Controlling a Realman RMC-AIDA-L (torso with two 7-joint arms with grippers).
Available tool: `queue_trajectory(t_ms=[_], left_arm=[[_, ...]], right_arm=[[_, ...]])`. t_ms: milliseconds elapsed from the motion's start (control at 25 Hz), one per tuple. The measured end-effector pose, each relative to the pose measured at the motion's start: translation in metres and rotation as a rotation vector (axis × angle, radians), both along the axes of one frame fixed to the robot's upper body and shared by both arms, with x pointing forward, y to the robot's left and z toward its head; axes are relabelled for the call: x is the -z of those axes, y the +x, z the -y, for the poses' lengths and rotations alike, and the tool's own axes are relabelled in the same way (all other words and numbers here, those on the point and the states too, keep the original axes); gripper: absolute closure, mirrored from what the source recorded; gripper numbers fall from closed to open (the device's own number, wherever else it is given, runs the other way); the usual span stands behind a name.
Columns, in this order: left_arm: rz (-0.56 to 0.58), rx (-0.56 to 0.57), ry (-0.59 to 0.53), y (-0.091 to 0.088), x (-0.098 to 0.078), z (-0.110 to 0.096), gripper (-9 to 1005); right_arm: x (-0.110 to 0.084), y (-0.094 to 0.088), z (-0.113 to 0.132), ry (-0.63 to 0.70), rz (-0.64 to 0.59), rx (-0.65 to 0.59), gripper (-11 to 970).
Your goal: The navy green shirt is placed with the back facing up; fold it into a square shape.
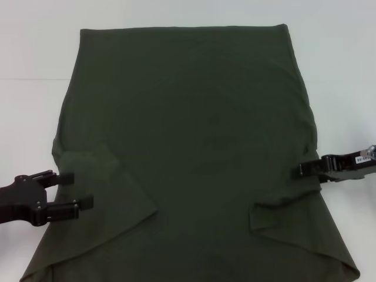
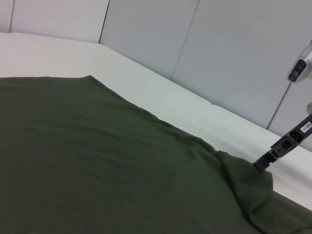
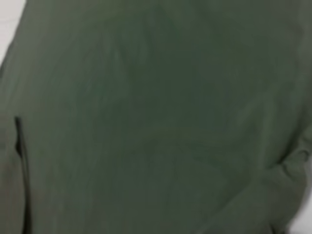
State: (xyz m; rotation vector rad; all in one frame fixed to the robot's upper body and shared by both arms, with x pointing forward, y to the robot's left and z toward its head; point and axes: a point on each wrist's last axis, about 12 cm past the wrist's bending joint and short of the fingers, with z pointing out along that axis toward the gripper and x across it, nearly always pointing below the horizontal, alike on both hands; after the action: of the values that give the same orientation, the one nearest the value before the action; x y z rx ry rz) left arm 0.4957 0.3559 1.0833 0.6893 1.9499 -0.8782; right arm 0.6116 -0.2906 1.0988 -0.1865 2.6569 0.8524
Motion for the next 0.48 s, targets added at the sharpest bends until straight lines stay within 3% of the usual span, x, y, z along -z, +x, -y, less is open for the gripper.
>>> queue_trajectory(t_ms=[480], left_arm=[[0.006,-0.005,-0.002,0.001,-0.001,-0.001,109]], right_arm=[[-0.011,0.011,-0.024,0.117,0.073,0.012,124]])
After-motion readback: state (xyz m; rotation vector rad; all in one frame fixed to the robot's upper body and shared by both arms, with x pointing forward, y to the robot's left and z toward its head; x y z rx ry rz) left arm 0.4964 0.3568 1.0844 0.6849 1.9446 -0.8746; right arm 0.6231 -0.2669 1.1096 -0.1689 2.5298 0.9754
